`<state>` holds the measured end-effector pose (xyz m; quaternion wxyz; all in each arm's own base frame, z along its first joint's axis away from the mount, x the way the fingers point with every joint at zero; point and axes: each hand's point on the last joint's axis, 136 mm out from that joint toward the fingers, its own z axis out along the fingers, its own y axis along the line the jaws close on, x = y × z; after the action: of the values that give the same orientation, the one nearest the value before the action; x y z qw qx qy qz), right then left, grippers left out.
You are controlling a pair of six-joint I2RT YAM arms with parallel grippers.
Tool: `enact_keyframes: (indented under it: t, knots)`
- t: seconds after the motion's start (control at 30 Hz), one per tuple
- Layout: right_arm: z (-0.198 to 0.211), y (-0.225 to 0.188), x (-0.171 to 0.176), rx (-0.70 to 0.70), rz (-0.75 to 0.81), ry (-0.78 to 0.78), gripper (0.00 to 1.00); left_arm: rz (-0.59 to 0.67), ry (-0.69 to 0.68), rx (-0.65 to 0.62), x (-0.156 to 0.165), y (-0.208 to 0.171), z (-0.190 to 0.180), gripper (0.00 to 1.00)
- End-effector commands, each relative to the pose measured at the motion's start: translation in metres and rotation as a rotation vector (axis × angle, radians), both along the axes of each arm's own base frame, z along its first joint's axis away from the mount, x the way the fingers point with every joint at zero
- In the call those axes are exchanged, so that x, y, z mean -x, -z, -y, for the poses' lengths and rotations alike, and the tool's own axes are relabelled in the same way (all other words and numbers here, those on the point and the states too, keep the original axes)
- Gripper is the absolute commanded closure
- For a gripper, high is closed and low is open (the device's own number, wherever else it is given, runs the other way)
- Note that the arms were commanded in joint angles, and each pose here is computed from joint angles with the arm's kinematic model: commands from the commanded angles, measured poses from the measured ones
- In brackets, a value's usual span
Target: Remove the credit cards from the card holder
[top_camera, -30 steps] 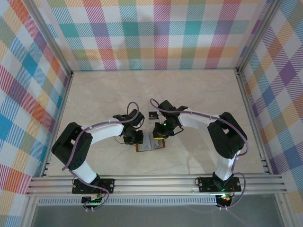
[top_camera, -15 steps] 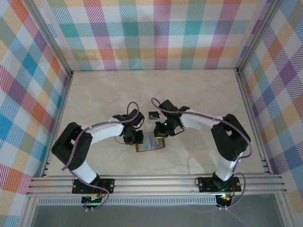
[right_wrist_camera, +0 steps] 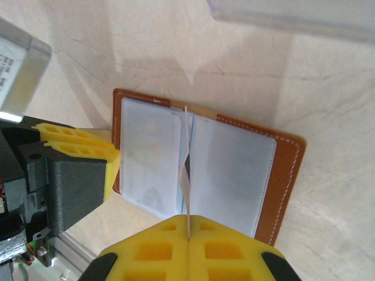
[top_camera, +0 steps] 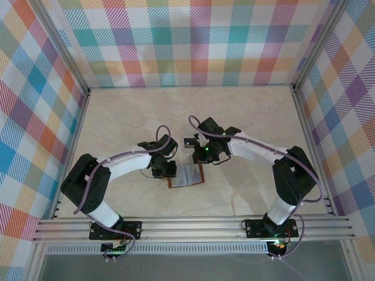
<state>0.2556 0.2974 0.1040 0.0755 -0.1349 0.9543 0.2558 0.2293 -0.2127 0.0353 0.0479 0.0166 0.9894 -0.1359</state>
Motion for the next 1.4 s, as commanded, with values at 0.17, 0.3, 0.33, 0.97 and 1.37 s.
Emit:
enact_keyframes:
  t: [0.17, 0.3, 0.33, 0.97, 1.37]
  knots:
    - [0.008, -0.042, -0.039, 0.112, 0.331, -0.234, 0.98, 0.066, -0.018, 0.04, -0.006, -0.026, -0.005, 0.81]
    - [0.0, -0.052, -0.057, 0.154, 0.493, -0.433, 1.0, 0.061, -0.042, 0.087, -0.005, -0.029, -0.009, 0.81]
    - [-0.001, -0.053, -0.061, 0.182, 0.539, -0.492, 1.0, 0.055, -0.048, 0.097, -0.005, -0.029, -0.01, 0.81]
    - [-0.005, -0.04, -0.122, 0.387, 0.678, -1.168, 1.0, 0.036, -0.106, 0.125, 0.0, -0.031, -0.037, 0.79]
    - [-0.005, -0.004, -0.128, 0.393, 0.569, -1.25, 1.0, 0.047, -0.105, 0.106, 0.0, -0.026, -0.042, 0.78]
